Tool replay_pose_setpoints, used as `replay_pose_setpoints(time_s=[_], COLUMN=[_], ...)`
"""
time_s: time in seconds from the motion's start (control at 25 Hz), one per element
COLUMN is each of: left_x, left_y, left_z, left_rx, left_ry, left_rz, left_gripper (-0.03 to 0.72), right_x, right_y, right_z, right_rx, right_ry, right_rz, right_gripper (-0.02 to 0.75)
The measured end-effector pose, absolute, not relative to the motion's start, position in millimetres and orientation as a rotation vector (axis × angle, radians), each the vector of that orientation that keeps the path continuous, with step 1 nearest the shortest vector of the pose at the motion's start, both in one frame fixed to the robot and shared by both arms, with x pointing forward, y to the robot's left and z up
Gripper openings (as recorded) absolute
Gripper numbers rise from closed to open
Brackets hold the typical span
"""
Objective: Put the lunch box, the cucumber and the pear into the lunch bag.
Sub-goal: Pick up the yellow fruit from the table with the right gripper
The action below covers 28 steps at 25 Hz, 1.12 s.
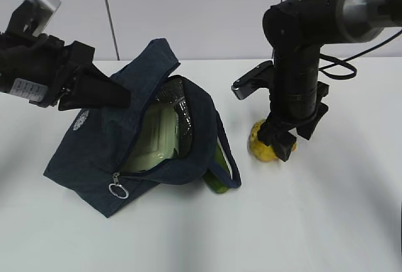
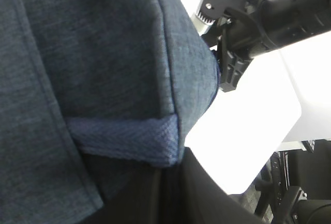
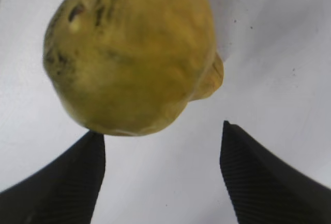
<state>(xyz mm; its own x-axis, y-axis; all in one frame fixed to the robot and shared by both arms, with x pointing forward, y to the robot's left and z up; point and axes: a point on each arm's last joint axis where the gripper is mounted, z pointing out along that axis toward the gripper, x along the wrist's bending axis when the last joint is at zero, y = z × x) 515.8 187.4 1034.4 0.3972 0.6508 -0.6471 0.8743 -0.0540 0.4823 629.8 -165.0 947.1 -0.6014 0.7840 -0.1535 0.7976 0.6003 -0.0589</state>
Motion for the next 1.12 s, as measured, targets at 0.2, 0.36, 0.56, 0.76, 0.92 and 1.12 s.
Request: replay_pose_setpoints(time_s=[0.2,0.36,0.56,0.76,0.92,1.12], left_x=[516,516,516,516,516,516], left_y=[187,187,187,187,187,187], left_z=[1034,1034,1034,1034,1034,1034], left_rx=[1.779,1.779,1.78,1.78,1.78,1.78], left_ry=[1.329,1.329,1.329,1.329,1.329,1.329], left_rz=[-0.321,-0.321,-0.32,-0.32,-0.32,-0.32], left_gripper=[0.001,0.001,0.001,0.001,0.001,0.001], right_x=[633,634,637,639,640,641], right_y=[-163,-159,-154,-156,-158,-162], right_z=[944,942,942,943,943,943], right_rx=[1.338,1.368,1.387,1.372,1.357,1.341], right_ry=[2.701,2.7,2.685,2.658,2.645,2.624], right_rz=[-0.145,-0.076,0.023,0.012,-0.014,-0.062], right_gripper=[0.542,0.542,0.542,0.543,0.543,0.545])
